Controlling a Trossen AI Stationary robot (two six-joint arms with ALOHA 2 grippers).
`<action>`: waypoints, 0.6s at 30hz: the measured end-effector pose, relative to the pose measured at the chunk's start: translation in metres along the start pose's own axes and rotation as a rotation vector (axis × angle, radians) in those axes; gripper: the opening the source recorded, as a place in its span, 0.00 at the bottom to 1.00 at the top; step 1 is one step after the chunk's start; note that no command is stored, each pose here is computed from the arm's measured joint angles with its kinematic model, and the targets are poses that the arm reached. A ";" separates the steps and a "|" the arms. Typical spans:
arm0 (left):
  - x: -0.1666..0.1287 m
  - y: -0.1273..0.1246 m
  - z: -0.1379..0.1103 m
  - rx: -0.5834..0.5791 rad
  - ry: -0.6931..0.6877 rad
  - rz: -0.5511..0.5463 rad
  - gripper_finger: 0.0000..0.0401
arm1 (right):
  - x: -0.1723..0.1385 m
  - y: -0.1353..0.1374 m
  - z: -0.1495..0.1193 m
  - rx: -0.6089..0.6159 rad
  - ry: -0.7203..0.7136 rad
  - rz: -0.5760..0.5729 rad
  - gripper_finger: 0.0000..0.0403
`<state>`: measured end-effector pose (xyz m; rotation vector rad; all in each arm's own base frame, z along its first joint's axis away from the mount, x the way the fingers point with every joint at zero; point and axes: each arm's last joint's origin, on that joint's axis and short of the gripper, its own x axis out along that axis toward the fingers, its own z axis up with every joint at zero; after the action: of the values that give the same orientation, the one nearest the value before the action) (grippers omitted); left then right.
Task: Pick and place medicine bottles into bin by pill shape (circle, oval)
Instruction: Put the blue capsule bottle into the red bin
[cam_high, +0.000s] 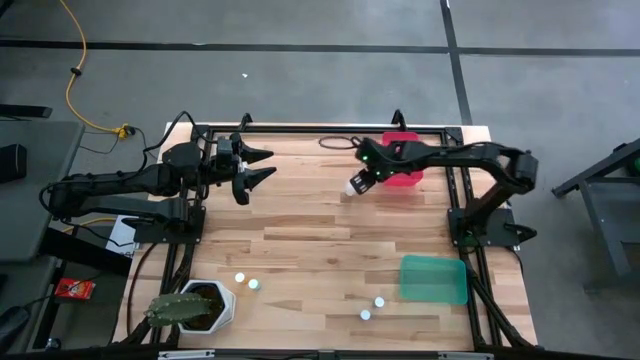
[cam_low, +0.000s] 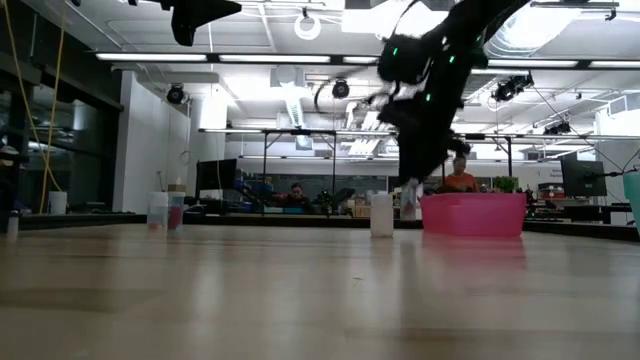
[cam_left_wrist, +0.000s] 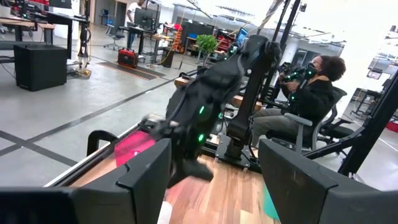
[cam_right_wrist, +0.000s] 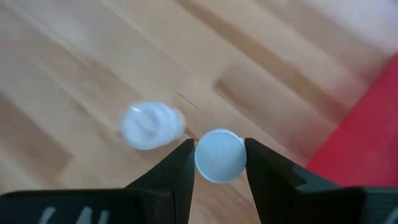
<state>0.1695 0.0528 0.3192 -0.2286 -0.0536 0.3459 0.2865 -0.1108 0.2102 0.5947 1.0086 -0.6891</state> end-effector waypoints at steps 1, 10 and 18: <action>0.000 0.000 0.000 0.000 0.000 0.000 0.57 | -0.009 0.000 0.001 -0.013 -0.028 0.017 0.30; 0.000 -0.001 -0.001 0.000 0.018 -0.043 0.57 | -0.113 0.020 -0.006 -0.172 -0.437 0.283 0.30; 0.000 -0.001 -0.001 -0.019 0.022 -0.055 0.57 | -0.157 0.058 -0.019 -0.298 -0.701 0.543 0.30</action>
<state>0.1701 0.0513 0.3184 -0.2491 -0.0417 0.2886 0.2624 -0.0217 0.3513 0.2991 0.2566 -0.2152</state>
